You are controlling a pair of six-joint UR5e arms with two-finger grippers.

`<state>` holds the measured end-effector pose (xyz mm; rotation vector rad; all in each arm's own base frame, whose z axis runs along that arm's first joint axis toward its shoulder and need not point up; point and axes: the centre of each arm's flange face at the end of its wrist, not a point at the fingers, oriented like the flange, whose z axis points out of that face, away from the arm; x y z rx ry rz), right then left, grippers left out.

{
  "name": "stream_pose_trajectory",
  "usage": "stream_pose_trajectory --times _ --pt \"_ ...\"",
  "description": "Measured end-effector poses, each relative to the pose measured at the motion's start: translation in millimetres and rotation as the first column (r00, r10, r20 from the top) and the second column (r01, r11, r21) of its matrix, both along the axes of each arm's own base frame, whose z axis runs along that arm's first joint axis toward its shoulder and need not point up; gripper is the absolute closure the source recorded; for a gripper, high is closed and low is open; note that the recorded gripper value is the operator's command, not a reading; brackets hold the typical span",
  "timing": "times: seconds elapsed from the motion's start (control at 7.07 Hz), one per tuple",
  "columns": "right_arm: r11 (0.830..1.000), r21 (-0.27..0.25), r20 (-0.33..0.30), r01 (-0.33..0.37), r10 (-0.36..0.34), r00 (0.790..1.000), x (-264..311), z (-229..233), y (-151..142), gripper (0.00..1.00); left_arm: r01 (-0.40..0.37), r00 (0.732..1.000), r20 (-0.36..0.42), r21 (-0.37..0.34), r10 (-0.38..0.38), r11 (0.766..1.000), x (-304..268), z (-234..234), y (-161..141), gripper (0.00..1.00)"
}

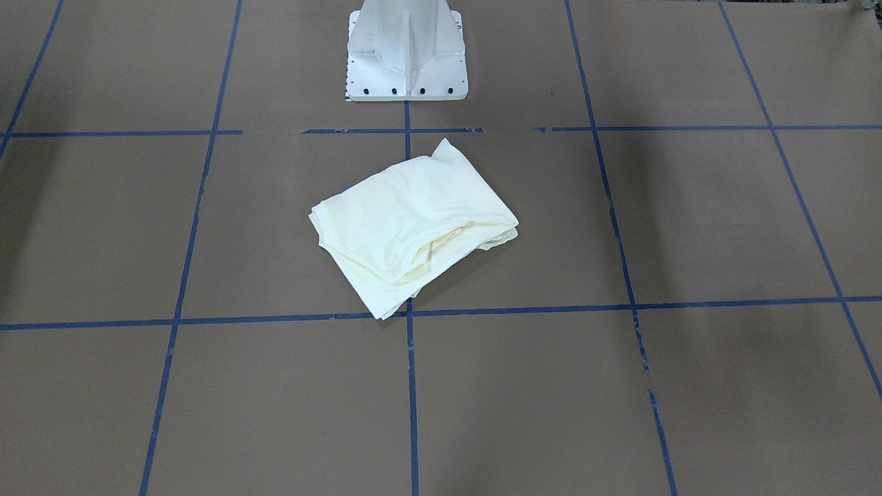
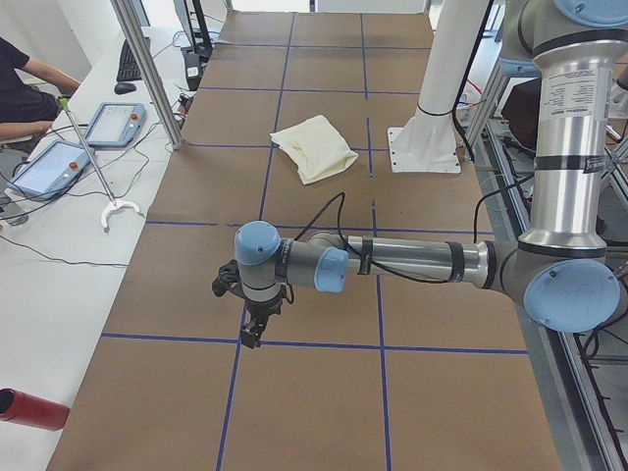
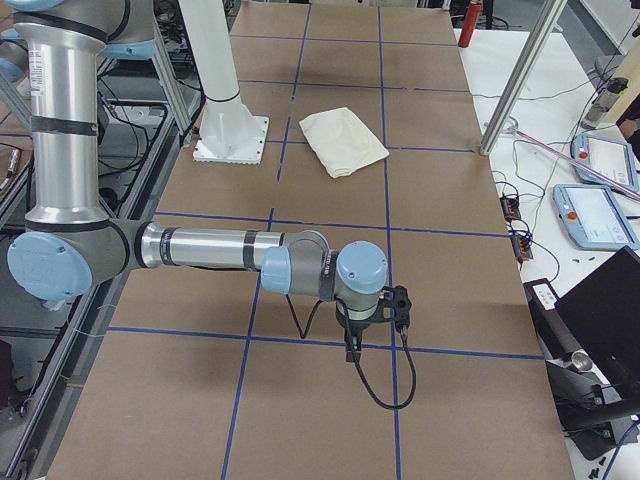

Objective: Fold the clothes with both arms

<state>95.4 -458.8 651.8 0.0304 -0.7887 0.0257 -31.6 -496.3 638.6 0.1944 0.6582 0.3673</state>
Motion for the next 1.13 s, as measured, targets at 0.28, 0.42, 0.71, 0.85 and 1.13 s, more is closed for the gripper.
stream_pose_trajectory --times 0.28,0.42,0.71,0.85,1.13 --pt "0.995 -0.046 -0.002 -0.092 0.093 0.996 5.7 -16.2 0.9 0.00 0.004 1.000 -0.004 -0.007 -0.004 1.000 0.3 1.0 -0.3 0.00" --pt "0.992 -0.057 -0.012 -0.112 0.112 0.994 5.6 -20.1 -0.6 0.00 0.013 1.000 -0.005 -0.017 -0.013 1.000 0.3 2.7 -0.1 0.00" --pt "0.991 -0.061 -0.019 -0.120 0.119 0.993 4.6 -22.1 -2.0 0.00 0.112 0.993 -0.010 -0.095 -0.114 0.989 0.4 2.4 0.9 0.00" --pt "0.991 -0.061 -0.021 -0.120 0.119 0.993 4.5 -22.2 -2.2 0.00 0.153 0.987 -0.019 -0.134 -0.157 0.979 1.1 2.7 2.1 0.00" --pt "0.991 -0.061 -0.023 -0.119 0.118 0.993 4.5 -22.1 -2.5 0.00 0.169 0.983 -0.047 -0.170 -0.179 0.971 3.5 3.6 3.9 0.00"
